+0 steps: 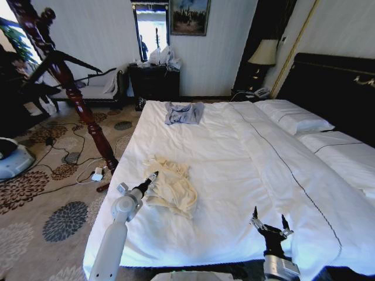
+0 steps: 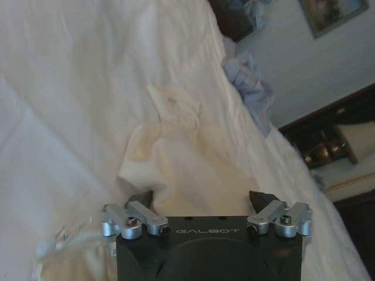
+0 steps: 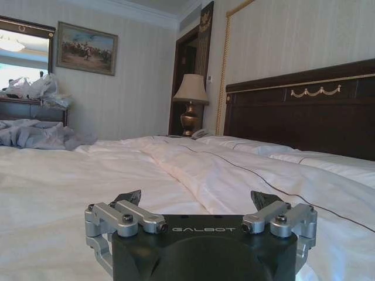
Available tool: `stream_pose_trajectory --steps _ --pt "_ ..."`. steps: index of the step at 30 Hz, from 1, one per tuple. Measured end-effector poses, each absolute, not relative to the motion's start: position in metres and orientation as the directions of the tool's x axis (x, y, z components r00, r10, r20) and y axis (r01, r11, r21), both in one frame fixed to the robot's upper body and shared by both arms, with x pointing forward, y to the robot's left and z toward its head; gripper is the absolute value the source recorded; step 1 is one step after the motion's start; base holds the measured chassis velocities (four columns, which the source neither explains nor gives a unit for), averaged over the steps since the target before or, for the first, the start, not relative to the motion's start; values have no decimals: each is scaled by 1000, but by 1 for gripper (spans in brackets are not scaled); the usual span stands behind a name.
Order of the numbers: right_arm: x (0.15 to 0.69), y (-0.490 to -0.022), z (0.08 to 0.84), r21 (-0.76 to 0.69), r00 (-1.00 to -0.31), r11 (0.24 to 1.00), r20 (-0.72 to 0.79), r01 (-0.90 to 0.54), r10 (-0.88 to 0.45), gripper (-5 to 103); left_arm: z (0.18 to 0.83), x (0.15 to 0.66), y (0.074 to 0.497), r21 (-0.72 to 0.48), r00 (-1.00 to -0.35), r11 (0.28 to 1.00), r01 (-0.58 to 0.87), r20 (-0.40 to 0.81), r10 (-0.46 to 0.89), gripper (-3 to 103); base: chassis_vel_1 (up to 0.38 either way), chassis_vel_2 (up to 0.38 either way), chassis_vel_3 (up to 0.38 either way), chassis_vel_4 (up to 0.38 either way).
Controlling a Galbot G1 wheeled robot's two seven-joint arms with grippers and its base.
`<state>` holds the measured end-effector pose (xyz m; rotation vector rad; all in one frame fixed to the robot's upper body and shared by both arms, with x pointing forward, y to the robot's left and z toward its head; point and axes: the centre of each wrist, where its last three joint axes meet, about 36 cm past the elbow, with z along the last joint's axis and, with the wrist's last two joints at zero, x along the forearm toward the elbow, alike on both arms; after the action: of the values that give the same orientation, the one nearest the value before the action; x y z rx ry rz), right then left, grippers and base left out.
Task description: Pick up the clothes from the bed and hang them on the clothes hanger.
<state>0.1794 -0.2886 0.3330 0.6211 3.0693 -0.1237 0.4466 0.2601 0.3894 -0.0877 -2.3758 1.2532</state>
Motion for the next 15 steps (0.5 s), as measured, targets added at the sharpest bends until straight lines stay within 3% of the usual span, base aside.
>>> stream_pose_trajectory --steps 1,4,6,10,11,15 --pt "179 -289 333 -76 -921 918 -23 388 388 100 389 447 260 -797 -897 585 -150 359 259 92 0 0 0 0" --pt "179 -288 331 -75 -919 916 -19 393 393 100 394 447 265 -799 -910 587 -127 330 251 76 0 0 0 0" --pt "179 -287 330 -74 -919 916 -18 393 393 100 395 447 266 -799 -912 589 -123 325 249 76 0 0 0 0" --pt "181 -283 328 -68 -920 918 -14 391 391 100 397 451 269 -797 -918 592 -114 312 243 53 0 0 0 0" --pt "181 -283 328 -68 -920 918 -14 391 391 100 397 451 269 -797 -918 592 -114 312 243 53 0 0 0 0" --pt "180 -284 326 -73 -919 916 -9 394 394 100 395 453 272 -784 -917 611 -110 317 243 38 0 0 0 0"
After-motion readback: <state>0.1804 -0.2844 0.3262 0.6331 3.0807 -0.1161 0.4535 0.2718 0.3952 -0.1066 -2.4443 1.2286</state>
